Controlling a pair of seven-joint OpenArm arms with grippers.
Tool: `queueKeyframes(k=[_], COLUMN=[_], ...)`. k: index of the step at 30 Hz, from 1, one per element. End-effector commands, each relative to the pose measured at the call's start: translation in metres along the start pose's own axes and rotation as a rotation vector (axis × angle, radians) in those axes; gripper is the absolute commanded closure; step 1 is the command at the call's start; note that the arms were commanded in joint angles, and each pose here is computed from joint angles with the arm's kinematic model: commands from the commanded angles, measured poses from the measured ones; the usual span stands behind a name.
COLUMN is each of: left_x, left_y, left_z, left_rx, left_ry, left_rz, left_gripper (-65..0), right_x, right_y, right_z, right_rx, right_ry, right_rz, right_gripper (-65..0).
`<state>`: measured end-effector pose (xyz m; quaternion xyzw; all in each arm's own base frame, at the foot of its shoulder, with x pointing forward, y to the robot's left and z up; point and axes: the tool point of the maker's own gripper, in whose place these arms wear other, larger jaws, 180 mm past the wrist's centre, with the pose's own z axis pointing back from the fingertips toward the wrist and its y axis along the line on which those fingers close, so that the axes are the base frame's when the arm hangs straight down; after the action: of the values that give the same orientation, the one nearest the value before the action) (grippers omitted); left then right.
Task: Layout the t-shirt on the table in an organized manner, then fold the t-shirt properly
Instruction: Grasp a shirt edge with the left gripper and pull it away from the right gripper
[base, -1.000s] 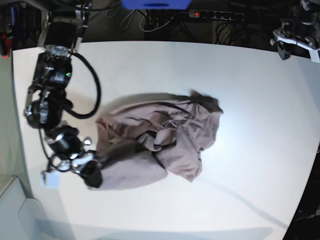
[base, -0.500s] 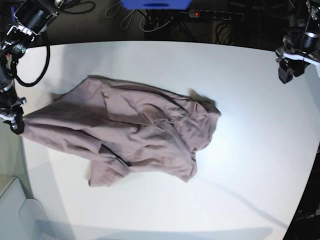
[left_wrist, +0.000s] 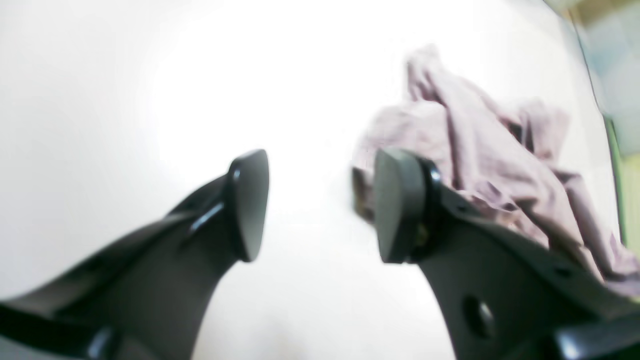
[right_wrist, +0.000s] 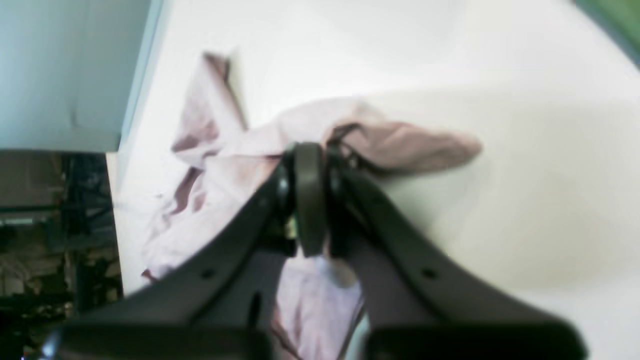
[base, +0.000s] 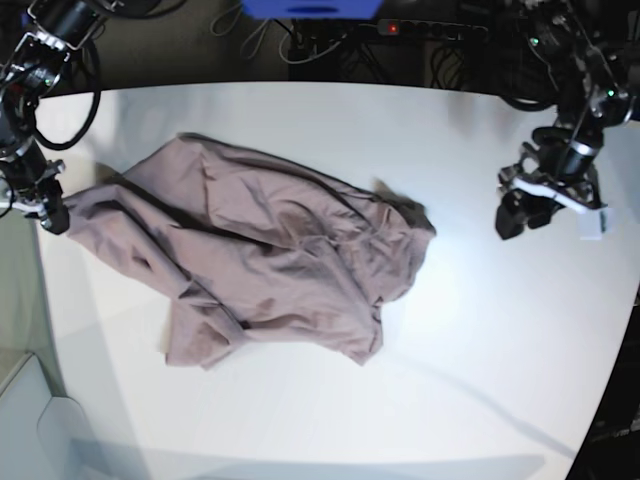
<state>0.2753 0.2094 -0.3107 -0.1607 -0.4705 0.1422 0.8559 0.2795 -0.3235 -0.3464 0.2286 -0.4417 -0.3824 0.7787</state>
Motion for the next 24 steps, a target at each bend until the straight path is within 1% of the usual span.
queueKeyframes(k=[1,6,9,13,15,18,22,24], left_x=[0.004,-0.031,-0.051,-0.061,-0.070,-0.082,-0.084,-0.085], left_y=[-0.007,-0.028,-0.028,-0.022,-0.026,-0.034,-0.056,-0.060], left_z=[-0.006,-0.044,-0.059,-0.071,-0.078,-0.085,-0.091,-0.091], left_rx=[-0.011,-0.017,-0.016,-0.011,-0.027,-0.059,-0.111,-0.119], left_ry=[-0.013,0.095,0.155,0.147,0.166,0.202,0.185,0.185], left_rz=[-0.014,-0.024,-0.003,0.033,0.032,-0.009,-0.043,-0.046], left_gripper=[-32.8,-32.8,-32.8,-32.8,-32.8,-32.8,-32.7,-32.7], right_x=[0.016,0.015,0.012,0.010,0.010,0.009,0.010,0.009], right_y=[0.015,0.020,0.013,0.011,0.011,0.010,0.010,0.009], right_z=[0.005,0.006,0.009,0.010,0.010,0.010,0.010,0.010], right_rx=[0.046,0.053,0.038,0.031,0.030,0.029,0.028,0.026], right_ry=[-0.036,-0.020,-0.016,-0.013,-0.013,-0.012,-0.010,-0.007], right_rz=[0.022,0.037,0.035,0.037,0.037,0.037,0.039,0.037], right_gripper=[-11.0,-26.9,-31.0,-31.4,-31.4,-31.4,-31.4,-31.4])
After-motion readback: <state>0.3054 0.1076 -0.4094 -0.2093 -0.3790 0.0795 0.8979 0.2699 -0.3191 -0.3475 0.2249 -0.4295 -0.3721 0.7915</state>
